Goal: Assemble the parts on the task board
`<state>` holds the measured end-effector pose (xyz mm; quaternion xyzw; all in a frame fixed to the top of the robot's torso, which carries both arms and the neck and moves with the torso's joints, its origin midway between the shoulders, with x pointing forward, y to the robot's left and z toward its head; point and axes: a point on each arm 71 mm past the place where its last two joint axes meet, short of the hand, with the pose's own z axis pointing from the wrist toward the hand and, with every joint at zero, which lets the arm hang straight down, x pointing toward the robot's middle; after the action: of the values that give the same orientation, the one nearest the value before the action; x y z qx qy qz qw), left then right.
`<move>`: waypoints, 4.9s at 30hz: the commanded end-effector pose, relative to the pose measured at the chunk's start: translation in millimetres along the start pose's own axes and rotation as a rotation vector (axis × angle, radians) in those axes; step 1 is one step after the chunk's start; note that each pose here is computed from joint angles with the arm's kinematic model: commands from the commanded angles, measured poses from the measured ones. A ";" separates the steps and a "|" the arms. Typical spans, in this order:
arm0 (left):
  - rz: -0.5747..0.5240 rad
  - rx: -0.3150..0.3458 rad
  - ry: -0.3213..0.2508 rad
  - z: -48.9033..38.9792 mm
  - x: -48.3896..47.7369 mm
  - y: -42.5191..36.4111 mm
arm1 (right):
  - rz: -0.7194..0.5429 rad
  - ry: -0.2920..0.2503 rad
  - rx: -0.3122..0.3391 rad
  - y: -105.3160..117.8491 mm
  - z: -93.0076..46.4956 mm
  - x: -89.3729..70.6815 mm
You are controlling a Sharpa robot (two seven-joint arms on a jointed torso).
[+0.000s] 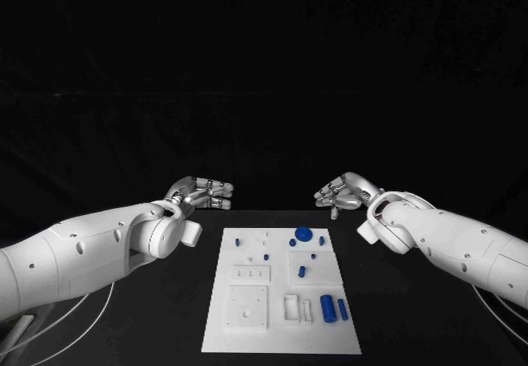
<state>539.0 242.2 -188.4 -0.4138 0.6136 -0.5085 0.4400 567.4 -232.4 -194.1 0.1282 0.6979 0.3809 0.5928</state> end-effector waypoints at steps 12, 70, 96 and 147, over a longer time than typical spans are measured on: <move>0.000 0.053 0.187 -24.0 32.0 -14.2 | -0.536 -0.016 -0.010 19.9 6.5 14.6; -0.016 0.091 0.276 -35.5 50.7 -46.2 | -0.716 0.036 0.045 31.8 18.7 48.2; -0.015 0.089 0.273 -33.0 50.8 -47.1 | -0.738 0.010 0.049 36.8 20.5 50.4; -0.012 0.094 0.281 -28.7 59.6 -50.4 | -0.723 -0.147 -0.052 103.9 52.5 75.6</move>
<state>498.8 188.3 -145.1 -0.3267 0.6434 -0.5869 0.3672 567.4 -94.9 -179.6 -0.1099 0.6499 0.1593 0.7350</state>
